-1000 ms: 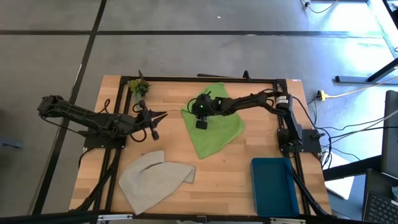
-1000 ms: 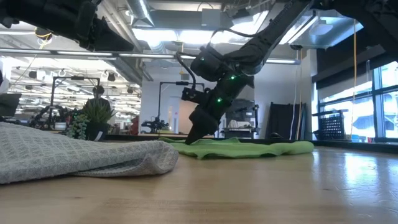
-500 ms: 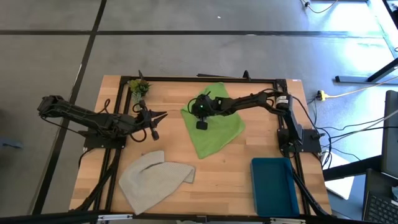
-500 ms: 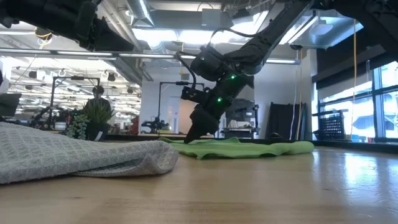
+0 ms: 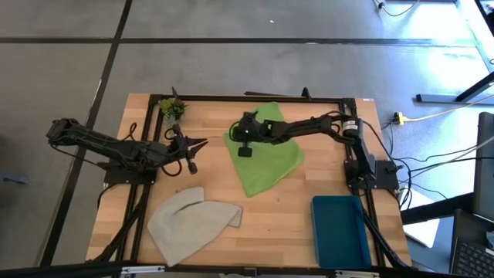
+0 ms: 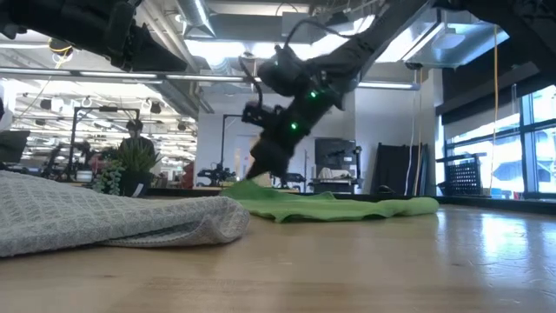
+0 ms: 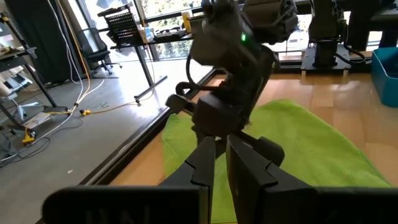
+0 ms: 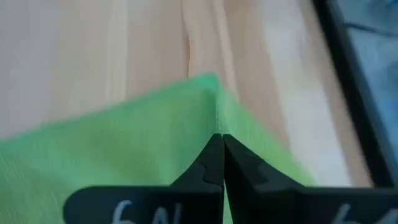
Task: Roll microfiber towels into tight, uniform cylinder then place into a basket
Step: Roll the green microfiber cloth
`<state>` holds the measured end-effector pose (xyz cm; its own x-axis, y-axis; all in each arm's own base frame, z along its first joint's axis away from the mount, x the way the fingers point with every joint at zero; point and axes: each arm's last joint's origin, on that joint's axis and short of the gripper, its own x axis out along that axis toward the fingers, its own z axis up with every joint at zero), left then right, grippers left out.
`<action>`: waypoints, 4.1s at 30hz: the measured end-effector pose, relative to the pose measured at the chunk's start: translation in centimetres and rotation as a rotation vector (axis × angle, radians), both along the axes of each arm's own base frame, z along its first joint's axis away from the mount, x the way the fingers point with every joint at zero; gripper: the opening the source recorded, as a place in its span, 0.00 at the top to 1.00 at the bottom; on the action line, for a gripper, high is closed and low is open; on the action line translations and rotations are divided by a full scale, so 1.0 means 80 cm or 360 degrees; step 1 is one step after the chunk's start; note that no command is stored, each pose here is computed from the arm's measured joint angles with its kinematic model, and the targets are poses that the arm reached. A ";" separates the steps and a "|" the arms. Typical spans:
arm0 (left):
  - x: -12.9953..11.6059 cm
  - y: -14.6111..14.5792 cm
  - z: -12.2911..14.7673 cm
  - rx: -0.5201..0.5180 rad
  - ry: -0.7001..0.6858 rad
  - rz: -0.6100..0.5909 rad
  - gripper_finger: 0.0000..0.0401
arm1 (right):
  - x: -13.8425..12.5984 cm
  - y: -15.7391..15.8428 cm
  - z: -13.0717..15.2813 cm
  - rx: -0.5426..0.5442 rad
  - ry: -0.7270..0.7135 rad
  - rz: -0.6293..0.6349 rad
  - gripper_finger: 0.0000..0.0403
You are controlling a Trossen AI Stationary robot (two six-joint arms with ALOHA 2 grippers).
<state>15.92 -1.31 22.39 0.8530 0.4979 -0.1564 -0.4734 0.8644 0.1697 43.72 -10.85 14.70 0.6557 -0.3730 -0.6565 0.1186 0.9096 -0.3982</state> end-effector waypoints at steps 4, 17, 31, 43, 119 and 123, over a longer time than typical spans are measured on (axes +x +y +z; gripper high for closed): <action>0.000 0.000 0.000 0.0001 0.0000 0.0000 0.93 | 0.011 -0.004 0.020 -0.0048 -0.0068 0.0023 0.99; 0.000 0.000 0.000 0.0000 0.0000 0.0000 0.93 | 0.013 -0.032 0.022 0.0001 -0.0140 0.0035 1.00; 0.000 0.000 0.000 0.0001 0.0001 0.0000 0.93 | 0.016 -0.037 0.021 0.0021 -0.0217 0.0069 0.81; 0.000 0.000 0.000 0.0001 0.0005 0.0000 0.93 | -0.011 -0.025 0.094 0.0054 0.0234 -0.0341 0.64; 0.000 0.000 -0.001 -0.0011 0.0000 -0.0005 0.93 | -0.209 -0.058 -0.036 0.2043 0.1287 -0.0613 0.64; 0.000 0.000 0.000 -0.0011 0.0000 -0.0005 0.93 | -0.204 -0.058 -0.036 0.2131 0.1169 -0.0496 0.64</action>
<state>15.92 -1.31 22.35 0.8547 0.4940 -0.1599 -0.4705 0.8671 0.1636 27.42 -15.53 11.79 0.0643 0.6700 -0.7396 0.5133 0.6133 0.6002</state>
